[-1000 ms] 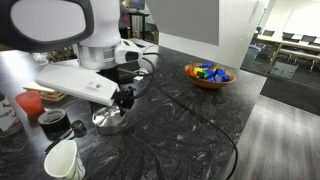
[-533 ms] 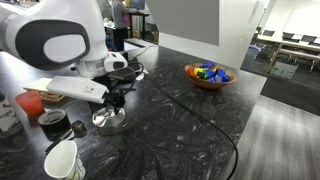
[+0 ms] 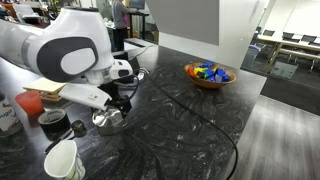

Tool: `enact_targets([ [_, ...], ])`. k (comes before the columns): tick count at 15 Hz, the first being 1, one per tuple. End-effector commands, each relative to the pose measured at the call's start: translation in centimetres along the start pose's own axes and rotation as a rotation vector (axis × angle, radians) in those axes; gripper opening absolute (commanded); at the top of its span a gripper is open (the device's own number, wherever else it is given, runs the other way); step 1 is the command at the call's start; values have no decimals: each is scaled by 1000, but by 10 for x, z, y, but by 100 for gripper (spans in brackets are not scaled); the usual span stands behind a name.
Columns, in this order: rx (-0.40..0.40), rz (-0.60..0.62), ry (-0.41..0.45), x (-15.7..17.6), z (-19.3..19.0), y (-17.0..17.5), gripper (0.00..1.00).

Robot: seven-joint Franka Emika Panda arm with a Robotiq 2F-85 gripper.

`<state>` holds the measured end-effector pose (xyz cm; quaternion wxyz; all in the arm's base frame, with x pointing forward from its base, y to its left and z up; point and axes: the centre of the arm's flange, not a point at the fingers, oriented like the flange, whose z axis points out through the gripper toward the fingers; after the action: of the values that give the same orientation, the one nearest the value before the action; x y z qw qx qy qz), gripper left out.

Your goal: Take the lid from the silver pot and put it on the table

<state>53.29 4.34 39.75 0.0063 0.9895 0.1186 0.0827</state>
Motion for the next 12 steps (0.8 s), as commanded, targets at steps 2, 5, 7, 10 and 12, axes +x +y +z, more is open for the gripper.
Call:
enact_targets([
  [2, -17, -10, 10, 2, -1, -19, 100],
  [5, -21, -25, -2, 1, 4, -30, 100],
  [7, -39, -33, -10, 0, 9, -30, 94],
  [10, -49, -37, -32, -2, 17, -30, 68],
  [12, -46, -48, -37, -2, 18, -32, 53],
])
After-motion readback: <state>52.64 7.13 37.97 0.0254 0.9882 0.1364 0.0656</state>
